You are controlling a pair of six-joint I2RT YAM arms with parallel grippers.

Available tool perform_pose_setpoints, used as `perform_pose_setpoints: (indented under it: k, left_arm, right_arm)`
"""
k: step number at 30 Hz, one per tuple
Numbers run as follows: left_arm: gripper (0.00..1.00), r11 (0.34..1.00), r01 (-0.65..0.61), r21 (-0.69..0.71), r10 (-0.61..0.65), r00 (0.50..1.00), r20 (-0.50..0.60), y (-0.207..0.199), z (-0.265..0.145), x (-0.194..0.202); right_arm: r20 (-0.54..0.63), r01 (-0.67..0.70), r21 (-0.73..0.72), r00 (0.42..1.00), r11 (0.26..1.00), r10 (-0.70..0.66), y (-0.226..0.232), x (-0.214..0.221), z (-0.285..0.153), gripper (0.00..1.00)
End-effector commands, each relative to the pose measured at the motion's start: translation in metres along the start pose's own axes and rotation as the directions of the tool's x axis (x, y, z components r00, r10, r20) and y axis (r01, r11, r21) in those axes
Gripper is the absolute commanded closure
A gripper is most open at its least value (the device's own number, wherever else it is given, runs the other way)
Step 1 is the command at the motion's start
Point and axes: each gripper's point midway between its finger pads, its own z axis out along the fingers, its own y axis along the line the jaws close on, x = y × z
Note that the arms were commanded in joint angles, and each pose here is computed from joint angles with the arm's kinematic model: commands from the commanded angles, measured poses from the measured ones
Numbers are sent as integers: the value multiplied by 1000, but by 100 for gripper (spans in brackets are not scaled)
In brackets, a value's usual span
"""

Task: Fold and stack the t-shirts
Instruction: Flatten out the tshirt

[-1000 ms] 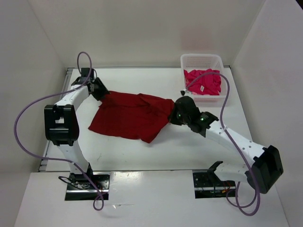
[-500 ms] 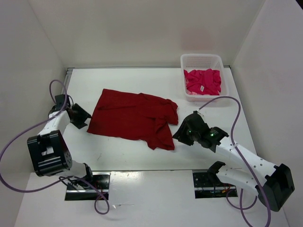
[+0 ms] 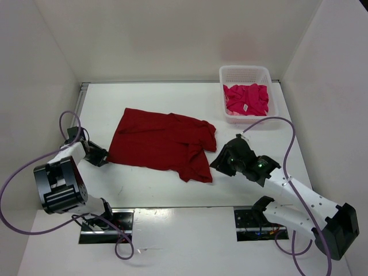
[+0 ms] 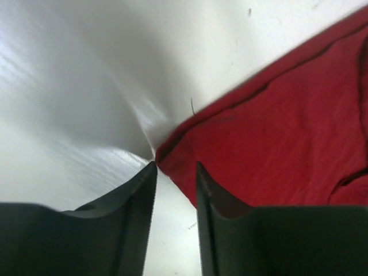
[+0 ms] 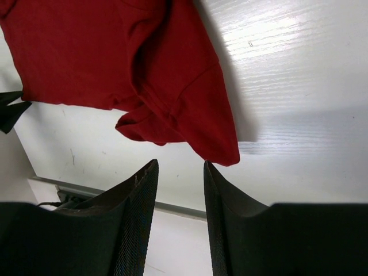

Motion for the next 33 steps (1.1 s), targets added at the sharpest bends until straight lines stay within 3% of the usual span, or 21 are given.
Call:
perform_pose_setpoints:
  k: [1, 8, 10, 14, 15, 18, 21, 22, 23, 27, 33]
  left_arm:
    - [61, 1000, 19, 9, -19, 1000, 7, -2, 11, -4]
    - [98, 1000, 22, -9, -22, 1000, 3, 1, 20, -8]
    - [100, 999, 6, 52, -8, 999, 41, -18, 10, -21]
    - [100, 990, -51, 134, 38, 995, 96, -51, -14, -32]
    - [100, 988, -63, 144, 48, 994, 103, -56, -19, -32]
    - [100, 979, -92, 183, 75, 992, 100, -65, -25, -31]
    - [100, 973, -111, 200, 96, 992, 83, -65, -27, -22]
    - [100, 969, -129, 210, 116, 990, 76, -68, -27, -18]
    - [100, 969, -130, 210, 116, 990, 76, -68, -27, -18]
    - [100, 961, -156, 229, 147, 987, 58, -73, -27, -10]
    - [100, 946, -184, 267, 173, 983, 64, -88, -30, -9]
  right_arm:
    - [30, -6, -36, 1000, 999, 7, 7, -7, -4, 57]
    - [6, 3, -3, 1000, 1000, -3, 0, 0, 3, 55]
    - [-14, 19, 7, 1000, 1000, -18, -2, 7, 9, 55]
    - [-59, 96, 50, 994, 994, -93, 2, 19, 22, 73]
    - [-44, 108, 76, 994, 991, -105, 1, 17, 26, 83]
    - [-63, 189, 85, 981, 978, -184, 13, 15, 43, 88]
    - [-87, 268, 72, 961, 961, -261, 37, 23, 57, 77]
    - [-81, 295, 52, 953, 954, -291, 53, 23, 59, 62]
    - [-95, 344, 40, 936, 938, -339, 62, 35, 61, 56]
    - [-128, 401, 29, 910, 916, -395, 83, 57, 77, 46]
    - [-124, 429, 73, 900, 900, -418, 79, 59, 94, 31]
